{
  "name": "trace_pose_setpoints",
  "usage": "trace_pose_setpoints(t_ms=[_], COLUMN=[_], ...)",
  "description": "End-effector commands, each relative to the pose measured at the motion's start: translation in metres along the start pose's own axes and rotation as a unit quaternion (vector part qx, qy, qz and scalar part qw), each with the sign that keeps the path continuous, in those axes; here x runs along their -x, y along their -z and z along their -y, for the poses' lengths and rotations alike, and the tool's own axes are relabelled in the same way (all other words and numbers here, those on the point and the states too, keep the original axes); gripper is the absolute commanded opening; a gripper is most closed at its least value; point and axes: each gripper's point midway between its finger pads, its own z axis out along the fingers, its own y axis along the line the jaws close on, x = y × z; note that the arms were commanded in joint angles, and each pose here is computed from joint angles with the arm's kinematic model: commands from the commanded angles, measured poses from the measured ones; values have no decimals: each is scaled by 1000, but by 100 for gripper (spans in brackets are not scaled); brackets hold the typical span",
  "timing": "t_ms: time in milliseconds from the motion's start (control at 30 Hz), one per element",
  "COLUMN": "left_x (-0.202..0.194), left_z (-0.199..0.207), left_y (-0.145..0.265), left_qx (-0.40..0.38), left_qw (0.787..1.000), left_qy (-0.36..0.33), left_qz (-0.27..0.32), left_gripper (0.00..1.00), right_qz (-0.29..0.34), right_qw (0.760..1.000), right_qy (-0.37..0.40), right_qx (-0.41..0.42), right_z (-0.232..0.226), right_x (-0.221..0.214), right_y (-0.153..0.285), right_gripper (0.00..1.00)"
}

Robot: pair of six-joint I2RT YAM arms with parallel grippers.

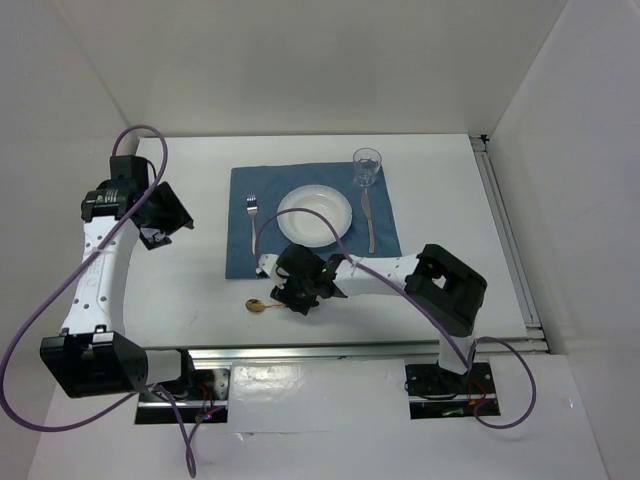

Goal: Set the dinner table for one person

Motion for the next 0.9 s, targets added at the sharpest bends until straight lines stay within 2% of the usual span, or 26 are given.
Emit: trace_pose_setpoints(t_ms=[0,100,167,200,333,500,533,600,733,867], left_x=[4,4,4,4,4,6,6,6,7,8], left_z=[0,0,0,0,0,2,2,2,10,13], left_y=[5,0,0,0,0,2,2,2,2,2], left_qx=[-10,-8,-8,-8,-8,-10,-10,-10,-30,-38], left_qw=[1000,1000,1000,1000,1000,1000,1000,1000,999,999], left_qy=[-10,-10,-10,-10,-10,-6,-6,-6,6,6], left_qz=[18,15,15,15,15,18,18,18,18,19], left_gripper=[73,73,73,73,73,73,73,73,73,73], right_qz=[-36,-42,-49,-56,-75,-31,-6,-2,47,82], right_qw=[999,999,998,998,997,999,998,991,964,920], right_qy=[0,-6,-7,-8,5,-17,-38,-88,-218,-331], right_qx=[9,21,27,30,17,-39,-56,-104,-145,-191], right_z=[-7,-12,-14,-19,-28,-20,-16,9,40,85], right_x=[-28,-30,-30,-31,-29,-1,10,6,4,-11], right_y=[-16,-12,-7,-5,16,56,73,90,131,158], right_gripper=[47,36,25,2,0,0,0,0,0,0])
